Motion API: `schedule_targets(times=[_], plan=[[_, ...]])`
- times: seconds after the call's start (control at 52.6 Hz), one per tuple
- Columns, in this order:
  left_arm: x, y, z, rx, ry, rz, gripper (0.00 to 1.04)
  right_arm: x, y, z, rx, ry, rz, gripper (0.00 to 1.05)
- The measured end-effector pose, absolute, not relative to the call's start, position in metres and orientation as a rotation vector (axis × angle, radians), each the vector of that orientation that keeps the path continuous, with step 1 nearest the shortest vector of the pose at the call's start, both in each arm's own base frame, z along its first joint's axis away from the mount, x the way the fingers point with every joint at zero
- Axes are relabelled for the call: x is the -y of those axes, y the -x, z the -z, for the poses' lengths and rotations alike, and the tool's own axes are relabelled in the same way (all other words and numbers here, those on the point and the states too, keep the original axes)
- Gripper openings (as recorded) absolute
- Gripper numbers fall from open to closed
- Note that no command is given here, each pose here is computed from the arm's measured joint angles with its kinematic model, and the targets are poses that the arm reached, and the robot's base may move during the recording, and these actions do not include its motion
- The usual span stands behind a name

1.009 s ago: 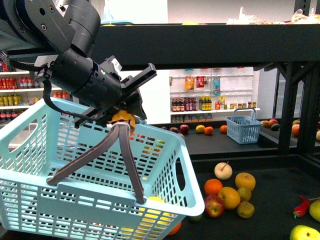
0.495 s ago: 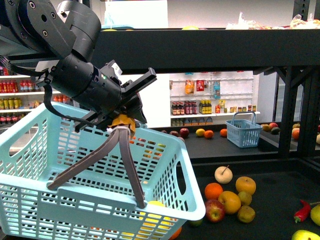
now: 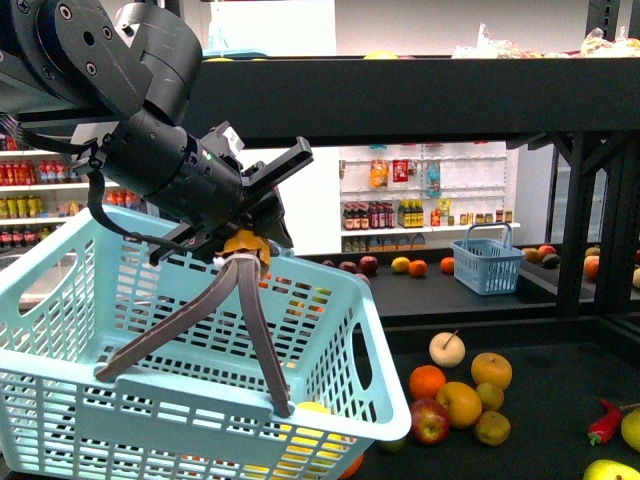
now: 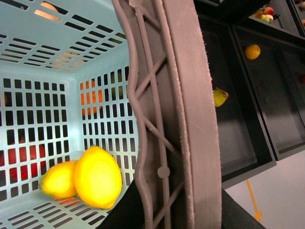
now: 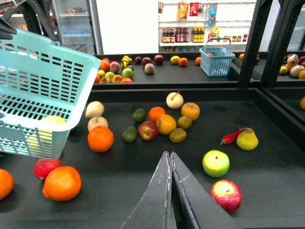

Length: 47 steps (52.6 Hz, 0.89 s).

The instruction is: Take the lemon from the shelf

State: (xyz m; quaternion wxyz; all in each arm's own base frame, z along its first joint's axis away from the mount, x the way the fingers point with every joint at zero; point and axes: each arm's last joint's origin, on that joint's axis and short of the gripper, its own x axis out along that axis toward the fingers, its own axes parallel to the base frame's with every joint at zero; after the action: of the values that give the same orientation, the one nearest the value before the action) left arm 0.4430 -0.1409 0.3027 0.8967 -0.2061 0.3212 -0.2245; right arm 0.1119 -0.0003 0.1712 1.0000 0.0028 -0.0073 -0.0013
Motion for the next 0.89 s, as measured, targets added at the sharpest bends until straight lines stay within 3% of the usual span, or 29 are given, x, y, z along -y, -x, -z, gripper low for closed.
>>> schedule_targets(times=[0.609,0.78,0.894], plan=[[0.141,-0.443,-0.303,-0.665,0.427,0.465,0.16,0.0,-0.097,-0.168,0.011,-0.002,0.003,0.03],[0.141,-0.443,-0.303,-0.665,0.427,0.465,0.16,0.0,-0.097,-0.168,0.011,-0.003,0.002,0.32],[0.142,-0.447,-0.293,-0.543,0.502,0.45,0.16,0.0,-0.097,-0.168,0.011,-0.003,0.002,0.52]])
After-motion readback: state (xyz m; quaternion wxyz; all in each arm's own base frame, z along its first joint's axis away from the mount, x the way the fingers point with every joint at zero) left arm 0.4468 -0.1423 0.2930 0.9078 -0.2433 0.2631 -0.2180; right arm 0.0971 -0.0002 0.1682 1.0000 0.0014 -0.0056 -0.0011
